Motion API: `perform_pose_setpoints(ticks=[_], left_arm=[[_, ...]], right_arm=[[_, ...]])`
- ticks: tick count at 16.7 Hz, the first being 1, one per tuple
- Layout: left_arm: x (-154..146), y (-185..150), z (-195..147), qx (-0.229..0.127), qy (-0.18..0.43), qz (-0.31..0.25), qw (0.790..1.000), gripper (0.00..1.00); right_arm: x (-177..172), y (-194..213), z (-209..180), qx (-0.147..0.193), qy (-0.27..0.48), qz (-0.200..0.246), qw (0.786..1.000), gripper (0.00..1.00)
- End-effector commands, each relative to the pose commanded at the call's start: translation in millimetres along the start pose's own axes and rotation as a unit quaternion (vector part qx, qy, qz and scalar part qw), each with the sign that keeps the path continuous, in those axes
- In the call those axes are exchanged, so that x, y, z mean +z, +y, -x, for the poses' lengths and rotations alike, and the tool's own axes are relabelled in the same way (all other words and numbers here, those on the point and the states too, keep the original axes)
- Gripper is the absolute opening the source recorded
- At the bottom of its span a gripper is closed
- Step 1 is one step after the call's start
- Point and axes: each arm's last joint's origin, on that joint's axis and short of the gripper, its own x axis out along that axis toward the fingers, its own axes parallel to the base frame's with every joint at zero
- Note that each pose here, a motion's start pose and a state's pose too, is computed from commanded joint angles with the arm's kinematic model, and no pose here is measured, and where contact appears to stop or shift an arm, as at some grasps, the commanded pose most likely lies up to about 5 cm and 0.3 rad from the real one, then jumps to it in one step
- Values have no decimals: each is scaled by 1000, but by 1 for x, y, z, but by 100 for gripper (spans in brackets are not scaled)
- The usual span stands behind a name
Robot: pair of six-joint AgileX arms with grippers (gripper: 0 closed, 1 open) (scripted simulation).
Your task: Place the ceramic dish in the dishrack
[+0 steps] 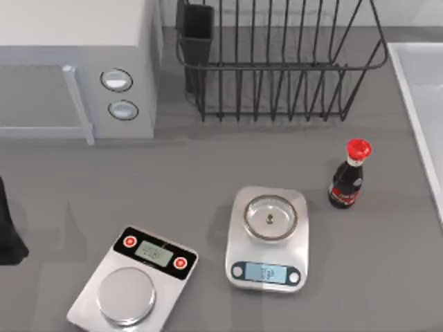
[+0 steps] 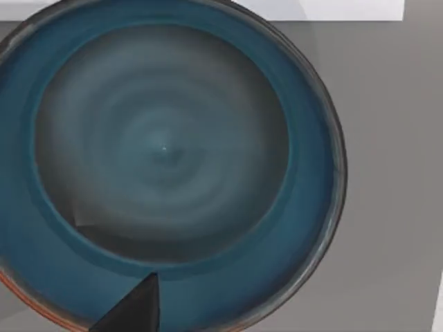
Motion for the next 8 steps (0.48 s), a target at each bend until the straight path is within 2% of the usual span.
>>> perform_pose_setpoints(ticks=[3, 8], left_arm=[[0, 0, 0, 0, 0, 0, 1000, 100], [0, 0, 0, 0, 0, 0, 1000, 100]], right_arm=[[2, -18, -5, 20, 22, 0, 1000, 100], [3, -18, -5, 20, 22, 1, 1000, 100]])
